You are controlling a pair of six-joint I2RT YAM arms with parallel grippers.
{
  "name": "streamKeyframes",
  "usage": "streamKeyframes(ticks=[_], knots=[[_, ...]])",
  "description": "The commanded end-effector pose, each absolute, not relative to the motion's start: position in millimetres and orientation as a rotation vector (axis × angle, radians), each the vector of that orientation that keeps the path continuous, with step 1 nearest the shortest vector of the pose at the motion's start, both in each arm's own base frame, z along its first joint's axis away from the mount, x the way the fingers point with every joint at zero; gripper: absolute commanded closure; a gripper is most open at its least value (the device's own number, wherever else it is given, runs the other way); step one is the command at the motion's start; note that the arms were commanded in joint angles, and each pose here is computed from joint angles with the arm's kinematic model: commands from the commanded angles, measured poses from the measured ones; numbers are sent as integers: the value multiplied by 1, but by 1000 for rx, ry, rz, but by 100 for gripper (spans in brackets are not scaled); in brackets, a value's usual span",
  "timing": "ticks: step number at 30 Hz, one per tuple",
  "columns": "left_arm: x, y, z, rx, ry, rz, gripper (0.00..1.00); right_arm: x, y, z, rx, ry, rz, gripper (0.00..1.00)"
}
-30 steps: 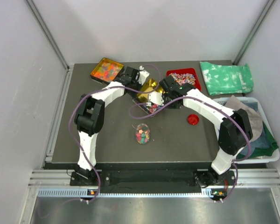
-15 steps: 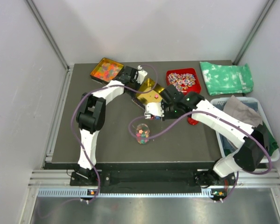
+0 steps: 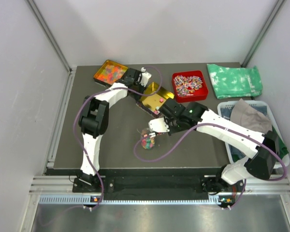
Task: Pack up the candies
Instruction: Place the fake candies in the packing bottle.
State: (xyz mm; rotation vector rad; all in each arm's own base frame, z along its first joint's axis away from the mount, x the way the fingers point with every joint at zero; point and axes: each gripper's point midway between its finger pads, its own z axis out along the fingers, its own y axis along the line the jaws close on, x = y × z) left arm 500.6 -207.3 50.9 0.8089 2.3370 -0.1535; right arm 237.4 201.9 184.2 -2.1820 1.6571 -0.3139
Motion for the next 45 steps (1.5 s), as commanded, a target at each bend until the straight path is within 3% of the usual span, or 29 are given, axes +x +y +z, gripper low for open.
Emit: streamKeyframes(ticks=[1,9,45], knots=[[510,-205,81,780,2277,-141,57,240,199,205,-2182,1582,-437,100],[507,-203,91,767,2272,-151,41,239,206,209,-2225,1511,-567,100],[493,-191,116,738,2233,-218,39,260,245,232,-2283,1270,-875,100]])
